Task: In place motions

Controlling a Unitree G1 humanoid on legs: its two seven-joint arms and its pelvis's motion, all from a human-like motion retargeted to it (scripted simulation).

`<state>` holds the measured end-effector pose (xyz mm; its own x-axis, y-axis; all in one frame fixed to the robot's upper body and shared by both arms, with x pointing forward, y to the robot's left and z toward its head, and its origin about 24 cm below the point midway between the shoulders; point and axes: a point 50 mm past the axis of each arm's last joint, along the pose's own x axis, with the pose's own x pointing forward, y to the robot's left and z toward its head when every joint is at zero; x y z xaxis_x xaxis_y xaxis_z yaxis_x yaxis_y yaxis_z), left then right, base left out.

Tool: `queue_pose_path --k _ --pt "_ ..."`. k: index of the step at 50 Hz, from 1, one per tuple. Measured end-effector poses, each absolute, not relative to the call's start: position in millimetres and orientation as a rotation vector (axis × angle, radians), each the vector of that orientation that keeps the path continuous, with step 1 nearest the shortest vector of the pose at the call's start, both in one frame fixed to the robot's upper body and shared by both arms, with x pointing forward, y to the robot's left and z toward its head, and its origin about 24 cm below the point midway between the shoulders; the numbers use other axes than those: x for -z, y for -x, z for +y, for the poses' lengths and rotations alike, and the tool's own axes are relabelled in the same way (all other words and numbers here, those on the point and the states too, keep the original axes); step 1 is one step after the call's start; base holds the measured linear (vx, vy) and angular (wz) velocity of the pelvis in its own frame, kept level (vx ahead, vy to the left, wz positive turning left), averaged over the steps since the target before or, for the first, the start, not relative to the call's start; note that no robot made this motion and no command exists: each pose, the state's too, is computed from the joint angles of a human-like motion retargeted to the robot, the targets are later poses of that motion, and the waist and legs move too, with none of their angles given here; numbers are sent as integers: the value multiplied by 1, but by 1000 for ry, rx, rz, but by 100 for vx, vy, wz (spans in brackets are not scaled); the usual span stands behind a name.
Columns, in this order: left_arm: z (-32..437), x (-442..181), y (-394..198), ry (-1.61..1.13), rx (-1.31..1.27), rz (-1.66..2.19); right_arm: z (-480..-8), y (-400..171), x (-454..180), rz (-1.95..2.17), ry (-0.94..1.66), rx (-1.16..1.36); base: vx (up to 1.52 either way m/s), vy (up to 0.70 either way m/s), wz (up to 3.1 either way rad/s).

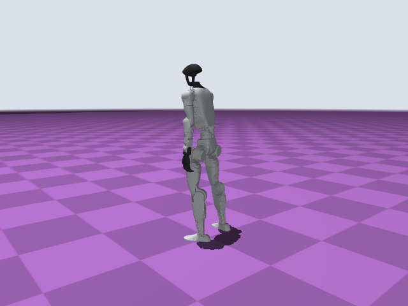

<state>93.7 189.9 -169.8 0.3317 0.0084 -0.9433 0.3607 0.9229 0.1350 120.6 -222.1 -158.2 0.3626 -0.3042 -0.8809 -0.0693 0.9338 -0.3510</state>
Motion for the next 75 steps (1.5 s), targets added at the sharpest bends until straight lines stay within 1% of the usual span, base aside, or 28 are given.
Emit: queue_pose_path --k 5,7,10,13,16,19,25,31,35,38,40,43,45,48,51,55,58,61,65,67,69,72,75 --pt "201 178 -30 -502 252 1380 -234 -28 171 1508 439 -19 24 7 10" --pt "202 178 -13 -556 231 1505 -228 0 172 1653 402 -47 -6 -4 4" --pt "211 175 13 -546 85 1645 -219 27 171 1751 298 42 -11 -11 -11" --pt "209 175 33 -448 91 1671 -220 46 169 1778 192 149 13 8 11" --pt "198 175 46 -437 107 1695 -212 56 170 1796 104 183 21 7 11" --pt "201 176 39 -438 86 1663 -211 40 172 1726 94 189 -7 -1 -12" --pt "208 177 11 -477 135 1615 -215 -10 175 1577 234 99 1 0 0" --pt "209 172 -70 -542 177 1390 -218 -98 165 1337 317 28 -15 0 -6" --pt "214 158 -128 -564 172 1196 -216 -164 145 1171 446 -26 -23 0 -79" --pt "224 141 -168 -580 216 1098 -214 -196 131 1139 504 -68 -15 2 15" --pt "219 135 -186 -594 246 1078 -216 -207 124 1120 510 -53 -1 1 21" --pt "217 130 -197 -579 251 1043 -222 -214 119 1063 554 50 2 -1 7" --pt "219 129 -197 -557 230 1033 -220 -217 117 1036 582 76 0 2 -26" --pt "217 135 -186 -537 216 1050 -213 -215 120 1011 574 46 1 0 -7" --pt "214 145 -164 -519 224 1097 -209 -200 129 1007 525 43 4 -3 -4" --pt "207 161 -122 -481 233 1198 -213 -165 144 1016 446 101 -1 -1 16" --pt "201 172 -80 -475 288 1291 -222 -124 155 1083 438 137 7 0 63" --pt "200 178 -33 -516 350 1398 -229 -77 165 1211 485 123 23 2 19" --pt "202 178 18 -602 330 1562 -237 -10 169 1491 527 85 18 8 3" --pt "196 176 36 -592 267 1668 -231 19 169 1642 455 105 -4 -1 20" --pt "193 175 45 -503 190 1709 -228 34 169 1696 366 173 -21 -1 -3" --pt "190 175 57 -342 172 1708 -225 53 168 1726 229 235 6 4 20" --pt "183 173 71 -285 142 1739 -214 75 166 1816 121 231 28 7 30"
